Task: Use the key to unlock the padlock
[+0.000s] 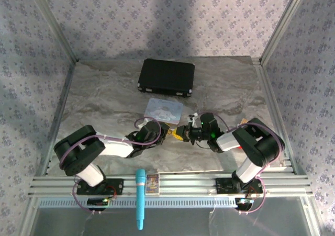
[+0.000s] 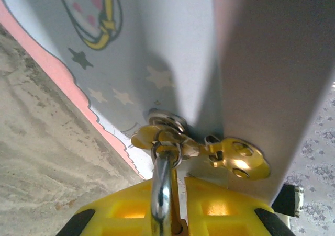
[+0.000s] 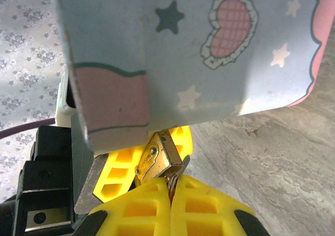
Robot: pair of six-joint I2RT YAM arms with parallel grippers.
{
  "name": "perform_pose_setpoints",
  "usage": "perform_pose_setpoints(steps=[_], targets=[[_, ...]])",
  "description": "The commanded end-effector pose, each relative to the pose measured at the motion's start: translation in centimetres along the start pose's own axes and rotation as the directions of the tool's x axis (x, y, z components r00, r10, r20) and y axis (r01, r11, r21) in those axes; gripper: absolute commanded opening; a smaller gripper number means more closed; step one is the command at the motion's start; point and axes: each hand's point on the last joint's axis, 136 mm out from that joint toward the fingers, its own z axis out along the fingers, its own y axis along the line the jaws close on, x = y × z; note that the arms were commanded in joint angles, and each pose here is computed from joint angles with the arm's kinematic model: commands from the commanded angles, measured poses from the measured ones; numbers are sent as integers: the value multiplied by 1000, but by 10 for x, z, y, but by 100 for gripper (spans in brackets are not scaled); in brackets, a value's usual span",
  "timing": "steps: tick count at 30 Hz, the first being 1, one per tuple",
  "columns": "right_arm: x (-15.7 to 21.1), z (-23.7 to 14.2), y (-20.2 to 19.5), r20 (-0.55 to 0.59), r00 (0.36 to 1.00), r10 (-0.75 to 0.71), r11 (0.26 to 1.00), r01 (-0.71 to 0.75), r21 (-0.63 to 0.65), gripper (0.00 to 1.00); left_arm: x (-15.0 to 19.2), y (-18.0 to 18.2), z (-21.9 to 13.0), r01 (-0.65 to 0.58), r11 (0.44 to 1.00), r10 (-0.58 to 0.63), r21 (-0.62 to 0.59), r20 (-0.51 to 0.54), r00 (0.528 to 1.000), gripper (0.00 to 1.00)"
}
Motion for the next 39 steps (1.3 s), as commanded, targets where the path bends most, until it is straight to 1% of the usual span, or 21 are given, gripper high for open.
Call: perform_pose_setpoints(steps=[1, 6, 8, 10, 12, 14, 16, 18, 19, 21, 22, 23, 24, 26, 29, 31, 32, 34, 35, 37, 39], targets=[[-9, 8, 29, 15, 999, 51, 992, -48, -117, 4, 36, -35, -3, 38, 992, -19, 123, -153, 988, 0], [-12, 13, 28, 7, 988, 156, 973, -153, -171, 4, 38, -39, -3, 49, 989, -26, 141, -163, 986, 0], [-12, 14, 19, 18, 989, 146, 981, -142, -134, 5, 37, -37, -3, 48, 990, -26, 135, -160, 987, 0], [-11, 13, 10, 32, 993, 114, 990, -111, -84, 10, 36, -35, -3, 45, 991, -25, 130, -153, 988, 0], [-8, 9, -2, 49, 996, 69, 998, -68, -5, 22, 32, -28, -2, 39, 994, -26, 99, -136, 990, 0], [-3, 1, -23, 53, 998, 13, 990, -21, 137, 38, 25, -15, -1, 37, 999, -32, 38, -107, 994, 0], [3, -9, -36, 52, 997, -52, 967, 37, 253, 46, 19, -6, -1, 33, 999, -33, -4, -84, 996, 0], [6, -21, -44, 57, 991, -121, 935, 94, 342, 51, 15, -2, -1, 27, 999, -29, -25, -69, 997, 0], [8, -28, -47, 59, 987, -147, 918, 114, 380, 52, 13, 0, -1, 26, 999, -28, -36, -63, 998, 0], [7, -40, -46, 68, 974, -215, 891, 167, 423, 60, 11, 3, -1, 25, 999, -28, -48, -56, 998, 0], [7, -47, -45, 63, 960, -274, 862, 216, 458, 68, 10, 2, 0, 27, 998, -29, -48, -55, 998, 0], [6, -55, -42, 51, 939, -339, 823, 270, 499, 96, 10, 2, 1, 25, 999, -28, -47, -54, 998, 0], [4, -64, -41, 39, 919, -392, 774, 307, 554, 99, 11, 2, 1, 23, 999, -26, -48, -57, 998, 0], [-2, -86, -33, 13, 847, -531, 640, 391, 661, 99, 12, 1, 2, 16, 999, -20, -52, -65, 998, 0], [-11, -112, -11, -26, 712, -701, 469, 489, 736, 99, 15, 1, 3, 6, 998, -11, -64, -77, 997, 0], [-12, -123, 1, -68, 627, -776, 370, 541, 755, 99, 16, 3, 2, -7, 997, 1, -78, -80, 997, 0], [-13, -126, 6, -97, 581, -808, 320, 571, 756, 98, 16, 4, 2, -11, 996, 4, -85, -81, 997, 0], [-12, -126, 9, -165, 501, -850, 231, 635, 737, 89, 15, 4, 2, -15, 996, 9, -87, -76, 997, 0], [-12, -124, 10, -193, 463, -865, 194, 663, 723, 82, 15, 3, 2, -16, 996, 9, -87, -76, 997, 0], [-7, -114, 16, -203, 420, -884, 184, 714, 676, 69, 15, 2, 2, -17, 996, 10, -84, -77, 997, 0], [-1, -103, 24, -213, 374, -903, 165, 758, 631, 63, 16, 1, 2, -21, 996, 14, -83, -82, 997, 0]])
